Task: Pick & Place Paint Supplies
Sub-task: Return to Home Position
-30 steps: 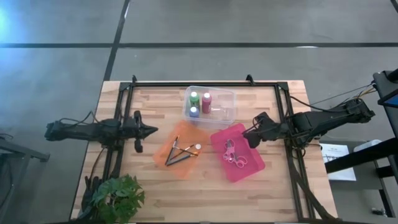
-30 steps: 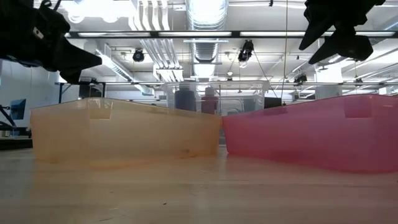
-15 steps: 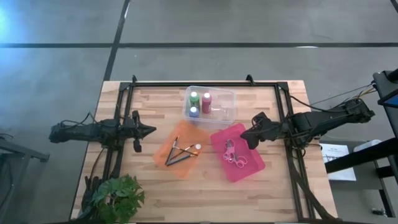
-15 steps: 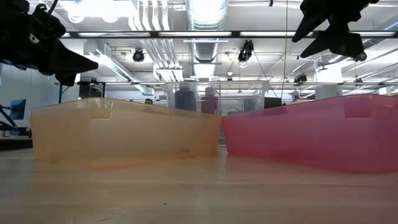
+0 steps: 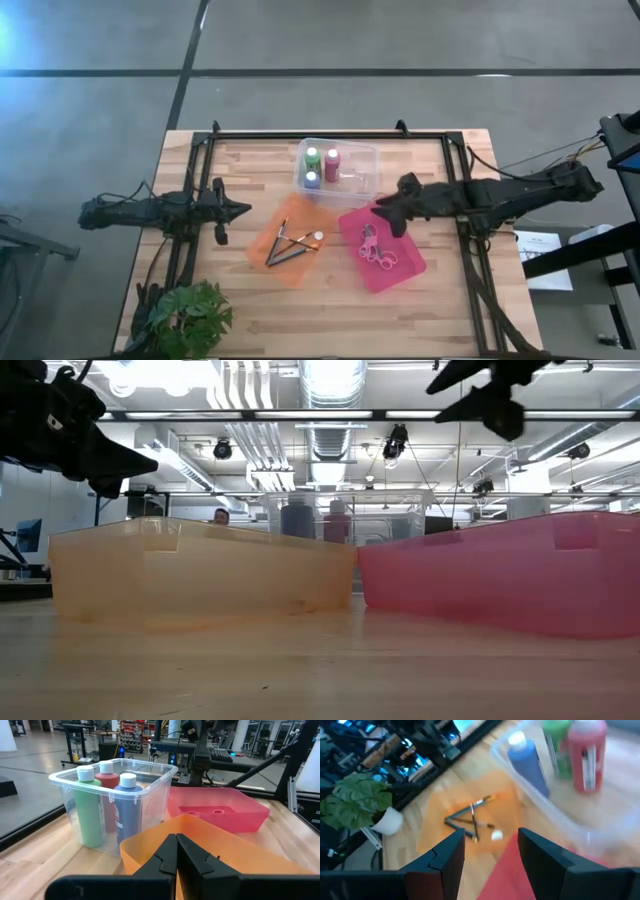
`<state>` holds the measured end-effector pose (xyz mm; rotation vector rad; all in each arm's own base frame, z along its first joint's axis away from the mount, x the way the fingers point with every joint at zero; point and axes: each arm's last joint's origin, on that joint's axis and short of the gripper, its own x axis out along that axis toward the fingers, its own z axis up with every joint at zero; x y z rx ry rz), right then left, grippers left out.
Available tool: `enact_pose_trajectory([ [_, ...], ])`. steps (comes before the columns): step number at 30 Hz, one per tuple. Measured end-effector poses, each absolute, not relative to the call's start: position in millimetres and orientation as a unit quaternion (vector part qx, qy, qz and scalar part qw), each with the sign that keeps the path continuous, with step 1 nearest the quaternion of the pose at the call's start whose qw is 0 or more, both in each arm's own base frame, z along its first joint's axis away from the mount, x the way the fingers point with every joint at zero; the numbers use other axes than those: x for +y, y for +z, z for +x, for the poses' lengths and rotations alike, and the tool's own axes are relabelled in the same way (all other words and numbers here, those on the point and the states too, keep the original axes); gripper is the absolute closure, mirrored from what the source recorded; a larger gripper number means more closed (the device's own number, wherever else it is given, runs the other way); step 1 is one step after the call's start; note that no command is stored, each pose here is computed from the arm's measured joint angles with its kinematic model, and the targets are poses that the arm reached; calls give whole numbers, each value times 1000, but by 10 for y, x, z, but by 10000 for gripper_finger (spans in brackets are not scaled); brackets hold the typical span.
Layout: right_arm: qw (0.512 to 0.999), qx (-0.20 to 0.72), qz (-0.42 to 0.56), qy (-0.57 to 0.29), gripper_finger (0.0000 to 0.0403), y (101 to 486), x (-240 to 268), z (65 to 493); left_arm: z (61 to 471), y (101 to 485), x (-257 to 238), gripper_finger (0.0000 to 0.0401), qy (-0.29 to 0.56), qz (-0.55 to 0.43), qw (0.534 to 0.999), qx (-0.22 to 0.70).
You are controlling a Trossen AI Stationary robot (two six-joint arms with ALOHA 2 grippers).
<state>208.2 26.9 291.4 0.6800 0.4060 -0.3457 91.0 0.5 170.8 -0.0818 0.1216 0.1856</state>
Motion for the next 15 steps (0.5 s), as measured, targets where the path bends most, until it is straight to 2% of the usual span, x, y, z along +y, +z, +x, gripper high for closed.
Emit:
enact_pose_trajectory([
  [4,933,170,297,-112,225,2931,72,2296,913,1704,4,391,93,-40,993,63],
  [10,960,126,247,45,225,2926,-214,2637,922,1693,4,391,93,-39,992,71],
  [15,966,167,193,45,225,2883,-249,2618,922,1693,4,391,93,-39,992,70],
])
